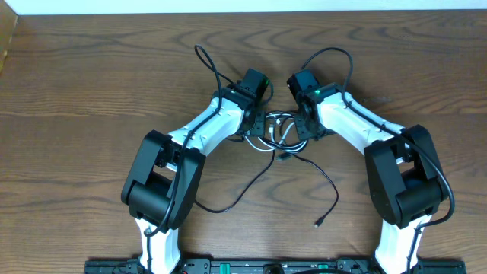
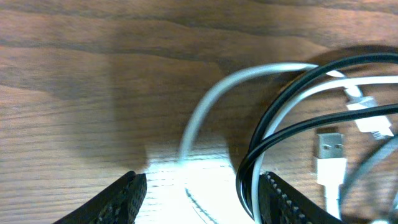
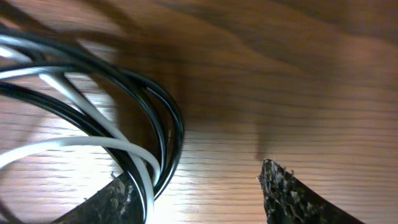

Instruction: Untangle cables

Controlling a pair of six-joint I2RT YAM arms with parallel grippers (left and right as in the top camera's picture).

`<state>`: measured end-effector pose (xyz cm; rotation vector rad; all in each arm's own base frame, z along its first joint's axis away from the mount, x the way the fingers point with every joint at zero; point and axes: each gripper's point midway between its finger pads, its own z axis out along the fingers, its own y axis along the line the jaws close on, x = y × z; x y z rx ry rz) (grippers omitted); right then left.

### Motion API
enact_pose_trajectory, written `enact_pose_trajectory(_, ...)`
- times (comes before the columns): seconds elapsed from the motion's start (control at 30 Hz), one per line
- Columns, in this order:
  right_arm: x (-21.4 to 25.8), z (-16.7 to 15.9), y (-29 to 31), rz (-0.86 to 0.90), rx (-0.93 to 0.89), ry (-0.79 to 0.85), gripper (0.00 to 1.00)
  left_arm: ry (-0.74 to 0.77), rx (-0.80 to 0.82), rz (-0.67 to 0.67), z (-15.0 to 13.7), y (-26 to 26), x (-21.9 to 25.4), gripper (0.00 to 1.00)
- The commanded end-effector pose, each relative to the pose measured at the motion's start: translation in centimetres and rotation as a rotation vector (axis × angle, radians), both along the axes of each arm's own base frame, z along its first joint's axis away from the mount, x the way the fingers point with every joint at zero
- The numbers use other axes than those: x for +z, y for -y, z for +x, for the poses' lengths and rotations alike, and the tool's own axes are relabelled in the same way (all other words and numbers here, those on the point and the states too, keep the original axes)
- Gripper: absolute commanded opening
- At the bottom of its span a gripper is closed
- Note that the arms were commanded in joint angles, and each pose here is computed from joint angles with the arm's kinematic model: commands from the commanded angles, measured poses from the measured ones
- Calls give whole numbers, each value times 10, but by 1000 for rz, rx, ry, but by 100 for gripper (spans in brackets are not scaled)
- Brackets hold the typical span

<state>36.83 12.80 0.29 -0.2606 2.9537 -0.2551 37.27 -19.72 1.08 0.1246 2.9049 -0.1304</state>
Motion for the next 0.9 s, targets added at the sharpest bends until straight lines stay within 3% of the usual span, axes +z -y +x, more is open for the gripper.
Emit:
enact_pose_trajectory(0.0,-15,-5,46,-175,-5,-24,58,32,23,140,5,-27,-9,60)
enact_pose_trajectory(0.4,-13,24,57,-165,73,40,68,23,31,331,-7,-70,-21,60)
enact_pose_trajectory(0.87,-12,36,72,-150,28,76,72,-92,186,375,-9,-151,-23,60)
